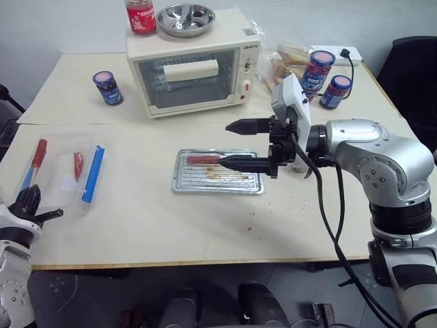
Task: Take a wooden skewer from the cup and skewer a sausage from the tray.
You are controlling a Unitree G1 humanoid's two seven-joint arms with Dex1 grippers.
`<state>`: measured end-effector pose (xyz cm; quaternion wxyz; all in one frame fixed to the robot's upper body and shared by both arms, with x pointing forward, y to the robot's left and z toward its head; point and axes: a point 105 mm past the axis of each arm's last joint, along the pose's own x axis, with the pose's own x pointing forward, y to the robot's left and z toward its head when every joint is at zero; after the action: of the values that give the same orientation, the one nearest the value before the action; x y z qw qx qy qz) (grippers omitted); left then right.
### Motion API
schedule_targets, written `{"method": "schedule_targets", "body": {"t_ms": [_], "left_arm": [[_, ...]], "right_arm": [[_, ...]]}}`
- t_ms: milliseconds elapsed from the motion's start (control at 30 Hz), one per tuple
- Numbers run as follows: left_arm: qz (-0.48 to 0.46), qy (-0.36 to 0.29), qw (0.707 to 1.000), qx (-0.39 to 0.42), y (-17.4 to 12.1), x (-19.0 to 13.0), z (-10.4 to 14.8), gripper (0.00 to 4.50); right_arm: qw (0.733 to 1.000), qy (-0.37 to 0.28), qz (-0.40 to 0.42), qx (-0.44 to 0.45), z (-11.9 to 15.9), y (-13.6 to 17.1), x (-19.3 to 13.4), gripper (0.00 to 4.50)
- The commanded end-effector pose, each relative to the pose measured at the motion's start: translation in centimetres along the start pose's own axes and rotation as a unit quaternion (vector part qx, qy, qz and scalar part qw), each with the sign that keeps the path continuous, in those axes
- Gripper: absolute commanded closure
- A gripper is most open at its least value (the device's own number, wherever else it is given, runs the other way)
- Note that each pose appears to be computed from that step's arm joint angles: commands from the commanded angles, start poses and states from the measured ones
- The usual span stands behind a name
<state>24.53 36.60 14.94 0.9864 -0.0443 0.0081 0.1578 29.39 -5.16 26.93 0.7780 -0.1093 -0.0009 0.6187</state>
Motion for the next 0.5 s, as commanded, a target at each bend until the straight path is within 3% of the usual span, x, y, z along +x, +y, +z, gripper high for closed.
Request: {"method": "schedule_targets", "body": {"t_ms": [33,200,333,500], "left_arm": [[-0.027,-0.035,0.999,0.01,-0.4,0.1,1.8,3.54],[-0.055,-0.054,0.997,0.027,0.1,-2.1,3.7,2.36],[-0.138,-0.033,0.988,0.057,0.5,-6.9,4.9,2.36],[-0.162,0.012,0.983,0.083,2.7,-11.0,6.3,2.36]], "right_arm": [[1.0,-0.015,-0.013,-0.024,1.0,-0.1,-0.7,0.0],[1.0,-0.009,-0.01,-0.021,0.9,-0.2,-0.6,0.0],[1.0,0.013,-0.003,-0.017,0.4,-0.5,-1.3,0.0],[0.999,0.031,0.021,0.002,0.3,-0.7,-2.1,0.0]]}}
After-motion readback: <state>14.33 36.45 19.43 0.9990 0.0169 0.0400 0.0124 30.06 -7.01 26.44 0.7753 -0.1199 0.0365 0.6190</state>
